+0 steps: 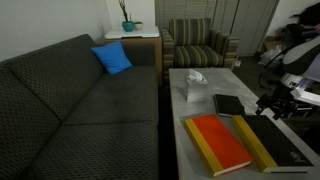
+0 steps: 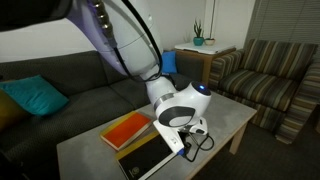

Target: Open the cover of the black and yellow book

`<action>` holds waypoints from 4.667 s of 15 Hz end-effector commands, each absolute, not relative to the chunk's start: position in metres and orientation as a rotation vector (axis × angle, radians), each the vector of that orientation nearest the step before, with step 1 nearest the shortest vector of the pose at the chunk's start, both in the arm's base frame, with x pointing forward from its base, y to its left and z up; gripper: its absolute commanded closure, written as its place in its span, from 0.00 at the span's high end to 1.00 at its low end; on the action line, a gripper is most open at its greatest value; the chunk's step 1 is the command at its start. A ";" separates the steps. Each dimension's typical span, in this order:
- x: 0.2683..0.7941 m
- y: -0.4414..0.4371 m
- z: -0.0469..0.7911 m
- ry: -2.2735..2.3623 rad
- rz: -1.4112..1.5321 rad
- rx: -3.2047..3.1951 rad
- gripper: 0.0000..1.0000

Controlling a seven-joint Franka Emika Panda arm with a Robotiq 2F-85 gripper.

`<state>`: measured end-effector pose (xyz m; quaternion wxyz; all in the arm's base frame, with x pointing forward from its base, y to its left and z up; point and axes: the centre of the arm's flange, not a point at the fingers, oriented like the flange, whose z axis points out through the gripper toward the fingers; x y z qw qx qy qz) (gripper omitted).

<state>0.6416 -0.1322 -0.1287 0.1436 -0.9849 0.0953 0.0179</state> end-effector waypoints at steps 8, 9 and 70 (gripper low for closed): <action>0.656 -0.121 -0.161 0.221 0.101 -2.795 1.00; 0.655 -0.120 -0.164 0.221 0.113 -2.795 1.00; 0.631 -0.012 -0.036 -0.596 0.218 -2.177 1.00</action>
